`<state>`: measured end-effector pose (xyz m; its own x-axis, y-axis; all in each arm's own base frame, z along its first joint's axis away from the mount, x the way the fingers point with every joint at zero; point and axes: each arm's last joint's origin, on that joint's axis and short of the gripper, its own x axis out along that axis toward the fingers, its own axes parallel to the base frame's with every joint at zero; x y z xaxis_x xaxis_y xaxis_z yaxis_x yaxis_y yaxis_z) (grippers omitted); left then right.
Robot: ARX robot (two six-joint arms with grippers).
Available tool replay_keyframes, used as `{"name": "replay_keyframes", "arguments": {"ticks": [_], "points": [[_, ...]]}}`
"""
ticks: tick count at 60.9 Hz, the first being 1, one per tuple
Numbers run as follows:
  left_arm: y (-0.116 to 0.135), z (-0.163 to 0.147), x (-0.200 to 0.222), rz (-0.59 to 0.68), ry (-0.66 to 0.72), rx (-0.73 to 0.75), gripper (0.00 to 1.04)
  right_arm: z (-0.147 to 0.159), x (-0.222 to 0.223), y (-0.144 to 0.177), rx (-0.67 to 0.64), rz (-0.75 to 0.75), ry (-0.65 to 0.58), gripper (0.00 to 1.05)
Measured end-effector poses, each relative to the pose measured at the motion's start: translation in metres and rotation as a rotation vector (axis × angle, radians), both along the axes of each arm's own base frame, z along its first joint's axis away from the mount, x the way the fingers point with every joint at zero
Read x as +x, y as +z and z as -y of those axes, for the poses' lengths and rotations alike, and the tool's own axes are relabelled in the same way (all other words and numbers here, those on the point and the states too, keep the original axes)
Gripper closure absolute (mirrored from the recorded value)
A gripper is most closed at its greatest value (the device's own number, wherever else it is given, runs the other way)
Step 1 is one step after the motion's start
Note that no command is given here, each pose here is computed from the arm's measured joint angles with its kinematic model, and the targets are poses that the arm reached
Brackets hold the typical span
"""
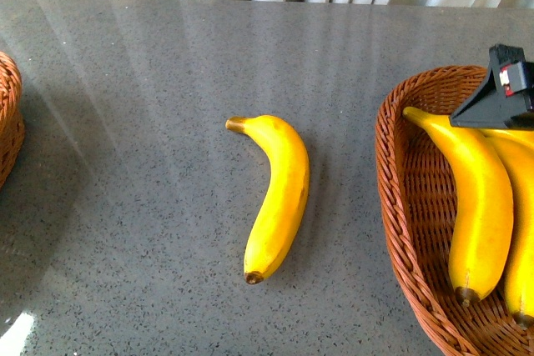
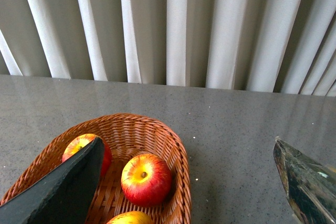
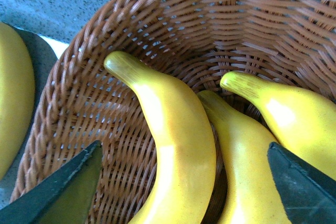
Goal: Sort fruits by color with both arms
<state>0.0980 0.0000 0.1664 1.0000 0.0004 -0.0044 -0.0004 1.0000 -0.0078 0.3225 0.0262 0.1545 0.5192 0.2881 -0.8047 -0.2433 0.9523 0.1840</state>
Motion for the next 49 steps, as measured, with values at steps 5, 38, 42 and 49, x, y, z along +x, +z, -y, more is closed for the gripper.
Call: {"name": "replay_keyframes", "arguments": {"ticks": [5,38,42,49], "points": [[0.0,0.0,0.0,0.0,0.0,0.0,0.09,-0.017,0.001,0.023,0.001,0.06,0.047,0.09],[0.0,0.0,0.0,0.0,0.0,0.0,0.09,-0.148,0.061,0.032,-0.092,-0.025,0.164,0.09],[0.0,0.0,0.0,0.0,0.0,0.0,0.09,-0.155,0.068,0.028,-0.107,-0.036,0.168,0.09],[0.0,0.0,0.0,0.0,0.0,0.0,0.09,-0.17,0.08,0.018,-0.14,-0.058,0.176,0.09]]}}
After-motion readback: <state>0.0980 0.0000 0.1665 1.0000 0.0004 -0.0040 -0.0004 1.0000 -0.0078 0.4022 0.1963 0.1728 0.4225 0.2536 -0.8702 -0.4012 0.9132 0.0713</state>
